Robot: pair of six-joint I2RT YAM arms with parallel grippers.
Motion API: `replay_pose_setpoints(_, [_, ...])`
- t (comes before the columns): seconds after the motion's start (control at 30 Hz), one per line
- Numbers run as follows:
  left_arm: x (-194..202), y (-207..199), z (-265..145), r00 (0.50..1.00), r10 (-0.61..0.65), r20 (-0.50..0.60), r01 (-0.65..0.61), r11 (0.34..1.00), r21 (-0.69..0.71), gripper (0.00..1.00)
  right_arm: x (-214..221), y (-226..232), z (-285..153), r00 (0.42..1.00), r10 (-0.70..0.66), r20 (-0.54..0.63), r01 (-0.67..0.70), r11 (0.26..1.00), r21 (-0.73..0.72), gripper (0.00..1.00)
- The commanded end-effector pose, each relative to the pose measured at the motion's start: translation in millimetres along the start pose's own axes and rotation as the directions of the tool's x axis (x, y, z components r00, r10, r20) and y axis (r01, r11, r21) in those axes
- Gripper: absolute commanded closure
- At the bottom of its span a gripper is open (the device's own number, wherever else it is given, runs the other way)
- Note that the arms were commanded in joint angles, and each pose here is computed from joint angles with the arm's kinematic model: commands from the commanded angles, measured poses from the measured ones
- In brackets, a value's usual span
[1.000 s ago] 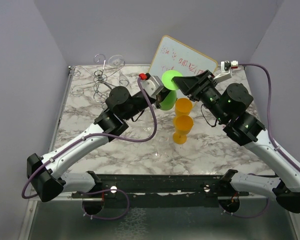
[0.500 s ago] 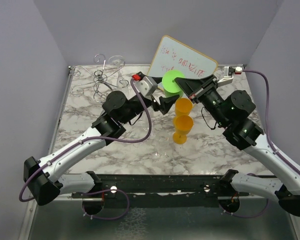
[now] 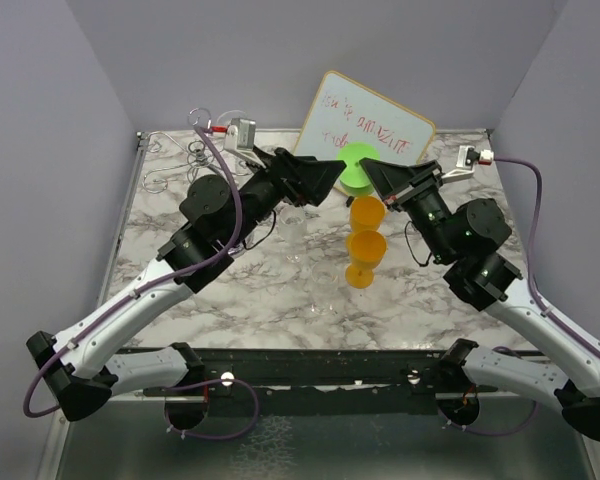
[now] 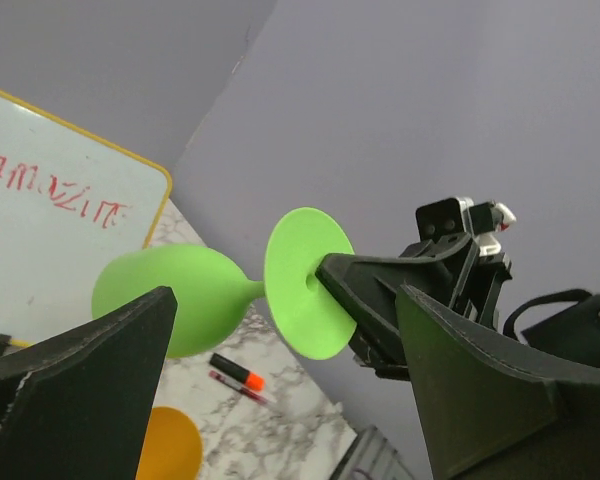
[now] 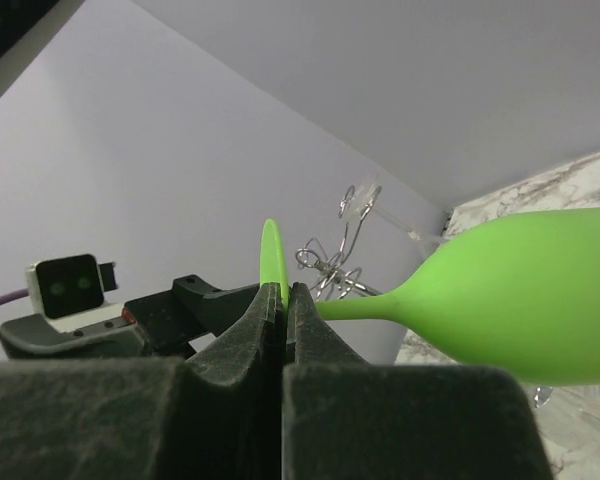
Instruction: Place the wine glass upside down on the wine glass rack
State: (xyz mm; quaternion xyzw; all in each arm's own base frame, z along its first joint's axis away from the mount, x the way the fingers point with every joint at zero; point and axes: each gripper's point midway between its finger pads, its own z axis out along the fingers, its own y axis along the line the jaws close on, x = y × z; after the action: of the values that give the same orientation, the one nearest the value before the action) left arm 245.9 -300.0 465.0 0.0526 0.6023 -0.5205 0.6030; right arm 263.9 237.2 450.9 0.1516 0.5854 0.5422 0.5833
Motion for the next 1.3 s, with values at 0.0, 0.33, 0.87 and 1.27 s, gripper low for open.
replay_pose_setpoints(0.0, [-1,7,9,0.977,-0.211,-0.004,0.209,0.97,-0.12,0.11,-15,24,-7,0.999,0.002,0.046,0.003,0.995,-0.102,0.99])
replay_pose_setpoints(0.33, [11,-10,26,0.971,-0.218,-0.1,0.213,0.975,-0.055,0.42,-10,33,-10,1.0,-0.014,0.013,0.015,0.989,-0.144,0.99])
replay_pose_setpoints(0.87, [2,-7,19,0.964,-0.238,-0.118,0.242,0.97,0.014,1.0,8,26,-1,0.997,-0.037,-0.069,0.029,0.994,-0.103,0.98])
replay_pose_setpoints(1.27, [-33,-17,13,0.996,-0.081,-0.04,0.086,0.988,0.129,1.0,-13,16,-15,0.997,-0.079,0.021,0.08,0.995,-0.061,0.31])
